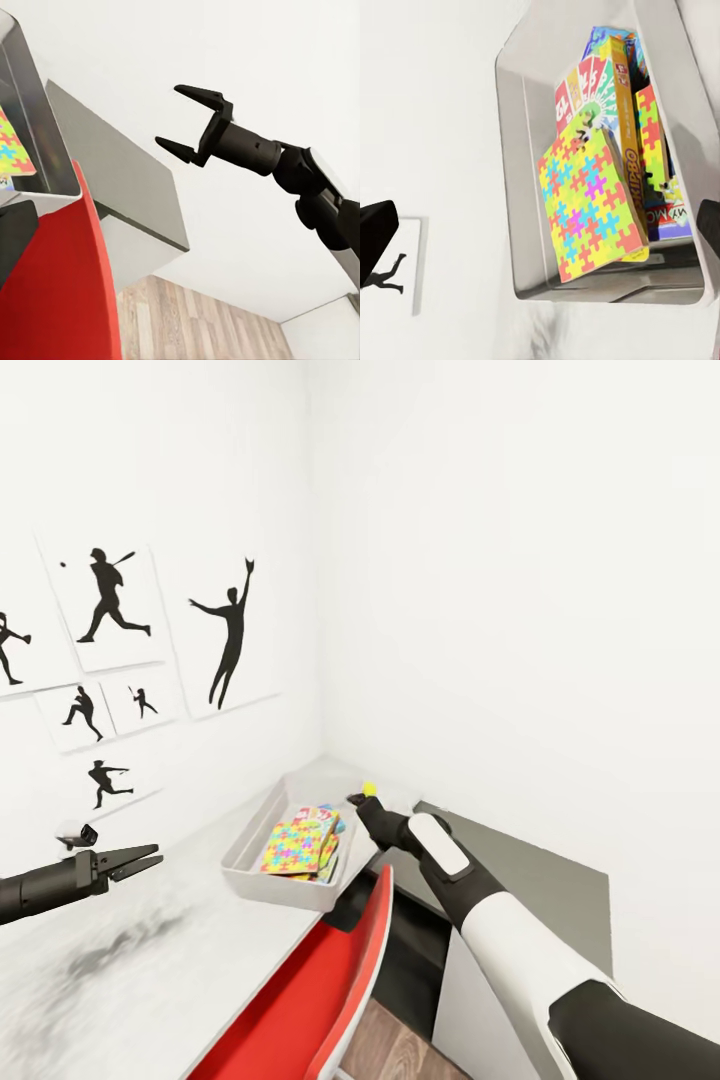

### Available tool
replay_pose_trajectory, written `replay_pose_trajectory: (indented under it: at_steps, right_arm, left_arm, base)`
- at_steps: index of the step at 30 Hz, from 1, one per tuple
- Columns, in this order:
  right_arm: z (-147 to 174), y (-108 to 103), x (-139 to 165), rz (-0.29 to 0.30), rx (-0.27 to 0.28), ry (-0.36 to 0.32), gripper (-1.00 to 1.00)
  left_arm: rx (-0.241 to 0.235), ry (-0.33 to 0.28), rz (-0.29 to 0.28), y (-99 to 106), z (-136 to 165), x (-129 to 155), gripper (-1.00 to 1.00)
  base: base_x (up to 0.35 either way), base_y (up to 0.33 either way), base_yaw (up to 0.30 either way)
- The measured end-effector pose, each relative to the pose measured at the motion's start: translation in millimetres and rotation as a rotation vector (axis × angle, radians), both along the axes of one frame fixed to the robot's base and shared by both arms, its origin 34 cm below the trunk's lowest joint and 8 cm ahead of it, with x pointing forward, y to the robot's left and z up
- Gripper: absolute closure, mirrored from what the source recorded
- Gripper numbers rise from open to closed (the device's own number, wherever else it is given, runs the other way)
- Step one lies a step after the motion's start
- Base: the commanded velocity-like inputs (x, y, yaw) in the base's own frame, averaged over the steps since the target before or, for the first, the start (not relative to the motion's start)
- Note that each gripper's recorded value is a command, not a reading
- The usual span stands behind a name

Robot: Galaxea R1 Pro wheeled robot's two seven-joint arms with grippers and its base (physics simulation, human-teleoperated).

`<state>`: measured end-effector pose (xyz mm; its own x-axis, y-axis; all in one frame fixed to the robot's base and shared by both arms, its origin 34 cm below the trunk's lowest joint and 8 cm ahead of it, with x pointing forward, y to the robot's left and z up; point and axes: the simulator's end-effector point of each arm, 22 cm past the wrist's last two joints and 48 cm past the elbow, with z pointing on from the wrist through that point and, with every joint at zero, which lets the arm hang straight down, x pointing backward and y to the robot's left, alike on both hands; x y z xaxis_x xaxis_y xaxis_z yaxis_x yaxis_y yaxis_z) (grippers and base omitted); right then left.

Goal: Put all the toys in the child's room - the three board games (two on the bed and one on the table), the two jigsaw puzzles on the table, and the tennis ball on the table - inside the toy box on the table in the child's room.

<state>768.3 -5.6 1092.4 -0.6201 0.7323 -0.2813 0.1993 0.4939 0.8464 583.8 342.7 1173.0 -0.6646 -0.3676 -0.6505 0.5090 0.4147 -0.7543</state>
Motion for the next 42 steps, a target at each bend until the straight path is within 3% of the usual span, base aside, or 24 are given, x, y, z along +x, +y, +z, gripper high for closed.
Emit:
replay_pose_trajectory:
  at_steps: [8, 15, 18, 42]
  right_arm:
    - [22.2, 2.6, 3.5, 0.012, -0.017, -0.051, -1.0]
    - [18.9, -10.8, 7.0, 0.031, -0.176, -0.094, -1.0]
    - [16.6, -9.8, 4.6, 0.057, -0.201, -0.093, -1.0]
    - [18.8, -7.5, 2.0, 0.086, -0.23, -0.101, -1.0]
  left_arm:
    - [0.0, -0.001, 0.0, 0.0, 0.6, 0.0, -1.0]
    - [0.0, -0.001, 0.0, 0.0, 0.3, -0.1, -1.0]
    - [0.0, -0.001, 0.0, -0.1, 0.3, -0.1, -1.0]
    - [0.0, 0.0, 0.0, -0.3, 0.1, 0.0, -1.0]
  base:
    - [0.0, -0.043, -0.011]
    - [0.0, -0.032, -0.001]
    - [0.0, -0.006, 0.0]
    - [0.0, 0.0, 0.0]
